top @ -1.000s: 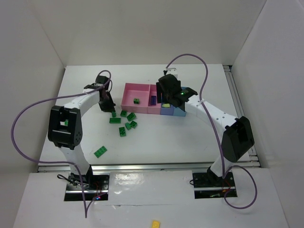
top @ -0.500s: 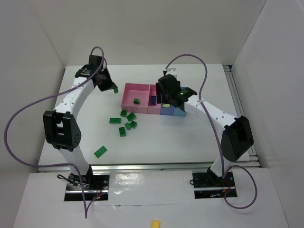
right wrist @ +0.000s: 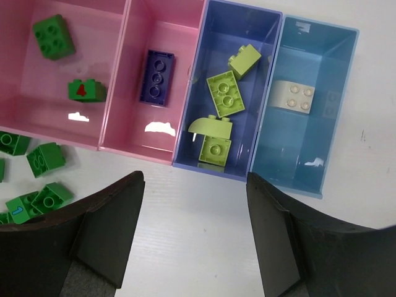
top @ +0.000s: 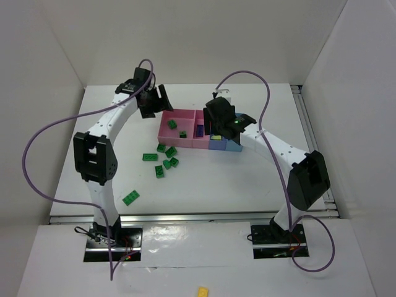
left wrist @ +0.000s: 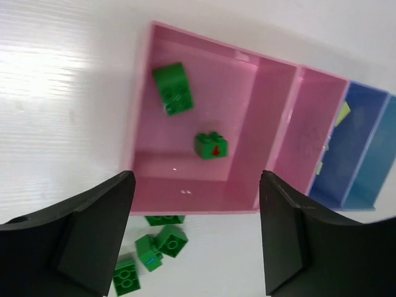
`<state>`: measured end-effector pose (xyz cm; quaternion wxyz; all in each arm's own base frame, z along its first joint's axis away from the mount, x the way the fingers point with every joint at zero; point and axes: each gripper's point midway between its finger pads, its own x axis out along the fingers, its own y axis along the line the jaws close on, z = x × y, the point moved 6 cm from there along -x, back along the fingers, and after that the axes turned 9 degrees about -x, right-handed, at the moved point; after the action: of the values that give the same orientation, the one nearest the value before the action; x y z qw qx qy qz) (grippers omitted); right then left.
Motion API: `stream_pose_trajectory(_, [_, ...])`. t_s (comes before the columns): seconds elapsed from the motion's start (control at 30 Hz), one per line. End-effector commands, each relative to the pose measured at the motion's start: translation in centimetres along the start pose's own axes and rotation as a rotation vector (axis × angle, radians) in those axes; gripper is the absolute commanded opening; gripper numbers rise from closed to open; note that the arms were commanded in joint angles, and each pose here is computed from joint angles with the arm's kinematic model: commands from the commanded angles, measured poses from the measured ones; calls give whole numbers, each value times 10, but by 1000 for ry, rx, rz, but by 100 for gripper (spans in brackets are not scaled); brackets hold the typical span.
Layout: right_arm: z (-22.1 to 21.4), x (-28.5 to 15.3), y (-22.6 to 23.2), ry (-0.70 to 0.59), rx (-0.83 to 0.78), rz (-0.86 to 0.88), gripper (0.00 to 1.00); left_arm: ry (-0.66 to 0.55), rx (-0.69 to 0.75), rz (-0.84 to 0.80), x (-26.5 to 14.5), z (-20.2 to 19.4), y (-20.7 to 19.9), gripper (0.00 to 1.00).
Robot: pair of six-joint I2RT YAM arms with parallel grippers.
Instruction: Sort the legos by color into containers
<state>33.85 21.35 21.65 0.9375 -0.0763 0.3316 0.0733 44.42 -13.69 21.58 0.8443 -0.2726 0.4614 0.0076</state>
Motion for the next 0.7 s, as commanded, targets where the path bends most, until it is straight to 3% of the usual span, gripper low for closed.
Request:
stream_pose_trajectory(0.0, [6, -6, -1, -21, 15, 5, 74, -107, -47, 112, -38, 25, 36, 84])
stream_pose_trajectory(0.13, [6, -3, 3, -18, 15, 27, 74, -163, -241, 359, -73, 31, 144, 82])
stream_pose_trajectory(0.33, [5, 1, 3, -11, 11, 48, 74, -191, -443, 642, -105, 22, 248, 87])
stream_pose_trajectory(0.4, [0, 2, 4, 2, -2, 54, 74, -176, -481, 747, -105, 14, 274, 93])
stream_pose_trajectory(0.5, [-2, 4, 5, 4, -3, 63, 74, -170, -549, 796, -109, 9, 299, 94])
stream_pose_trajectory(0.63, [-5, 6, 8, 17, -17, 82, 74, -140, -504, 823, -92, 15, 319, 94])
stream_pose_trajectory(0.67, [-5, 6, 8, 17, -17, 82, 74, -81, -513, 827, -83, 8, 327, 95])
